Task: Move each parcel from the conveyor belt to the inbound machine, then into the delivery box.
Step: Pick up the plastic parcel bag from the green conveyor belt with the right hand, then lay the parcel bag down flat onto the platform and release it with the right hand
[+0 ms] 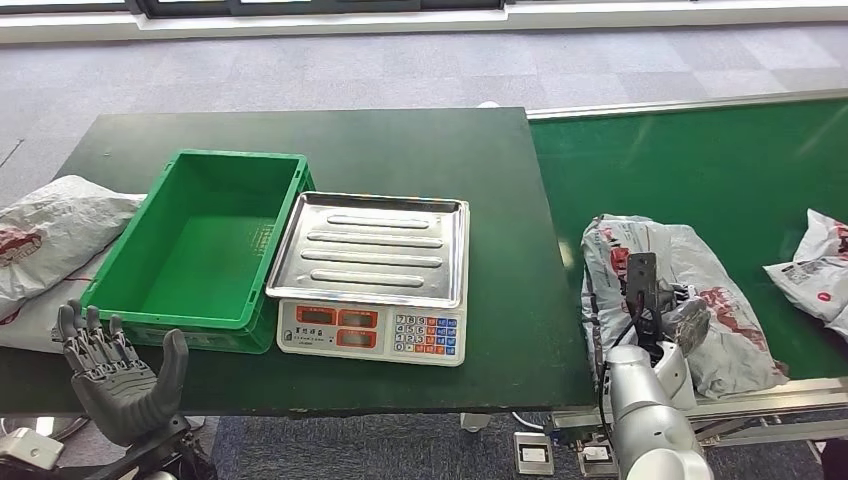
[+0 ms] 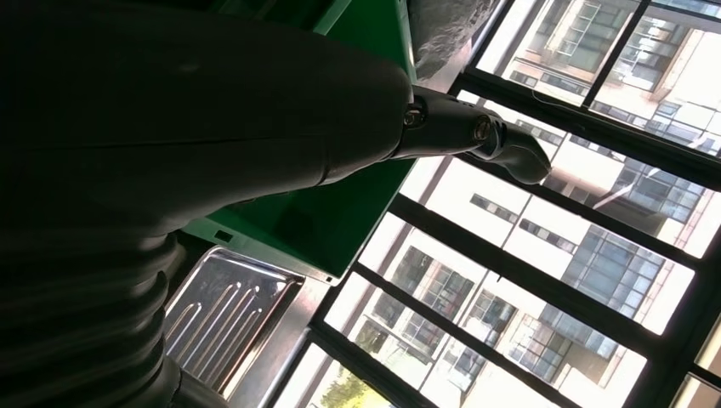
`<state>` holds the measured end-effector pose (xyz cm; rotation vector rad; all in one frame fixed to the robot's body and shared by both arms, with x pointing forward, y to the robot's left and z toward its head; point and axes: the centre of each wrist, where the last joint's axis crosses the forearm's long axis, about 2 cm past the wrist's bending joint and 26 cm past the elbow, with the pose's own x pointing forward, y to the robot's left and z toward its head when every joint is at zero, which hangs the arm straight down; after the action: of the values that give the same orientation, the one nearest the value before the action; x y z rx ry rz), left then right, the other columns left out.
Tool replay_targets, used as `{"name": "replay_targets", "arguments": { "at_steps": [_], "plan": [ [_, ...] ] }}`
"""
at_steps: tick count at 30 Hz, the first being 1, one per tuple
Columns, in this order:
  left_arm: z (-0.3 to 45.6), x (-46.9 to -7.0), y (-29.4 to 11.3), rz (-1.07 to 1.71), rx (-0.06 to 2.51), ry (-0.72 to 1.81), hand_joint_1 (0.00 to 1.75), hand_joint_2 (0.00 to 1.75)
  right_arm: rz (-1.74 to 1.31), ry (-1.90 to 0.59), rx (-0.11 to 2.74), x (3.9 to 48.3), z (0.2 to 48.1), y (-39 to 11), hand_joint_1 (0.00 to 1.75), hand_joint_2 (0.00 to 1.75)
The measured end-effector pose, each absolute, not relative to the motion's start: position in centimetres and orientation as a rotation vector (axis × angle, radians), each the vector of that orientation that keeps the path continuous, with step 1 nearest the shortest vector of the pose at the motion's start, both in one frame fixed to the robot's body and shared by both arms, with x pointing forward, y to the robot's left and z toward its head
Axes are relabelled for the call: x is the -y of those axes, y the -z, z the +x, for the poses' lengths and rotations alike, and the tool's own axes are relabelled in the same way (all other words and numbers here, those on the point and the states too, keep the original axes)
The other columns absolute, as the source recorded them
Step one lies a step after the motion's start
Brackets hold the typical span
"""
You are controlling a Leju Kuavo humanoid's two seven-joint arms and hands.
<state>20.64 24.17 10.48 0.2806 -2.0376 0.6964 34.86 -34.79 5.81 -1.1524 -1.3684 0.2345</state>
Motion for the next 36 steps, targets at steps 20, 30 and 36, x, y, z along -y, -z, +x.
{"name": "replay_targets", "arguments": {
  "at_steps": [20, 30, 36],
  "plan": [
    [20.8, -23.9, -10.4, 0.298, 2.027, -0.692, 0.00, 1.75, -1.550, 0.224, 1.869, 34.6, 37.4, -19.9, 1.75, 1.75],
    [21.0, -23.1, -10.1, 0.265, 2.025, -0.651, 0.00, 1.75, -1.287, 0.012, 1.922, 27.0, 42.9, -22.8, 1.75, 1.75],
    [21.0, -23.0, -10.0, 0.262, 2.021, -0.645, 0.00, 1.75, -1.236, -0.034, 1.902, 25.4, 43.4, -22.8, 1.75, 1.75]
  ]
}}
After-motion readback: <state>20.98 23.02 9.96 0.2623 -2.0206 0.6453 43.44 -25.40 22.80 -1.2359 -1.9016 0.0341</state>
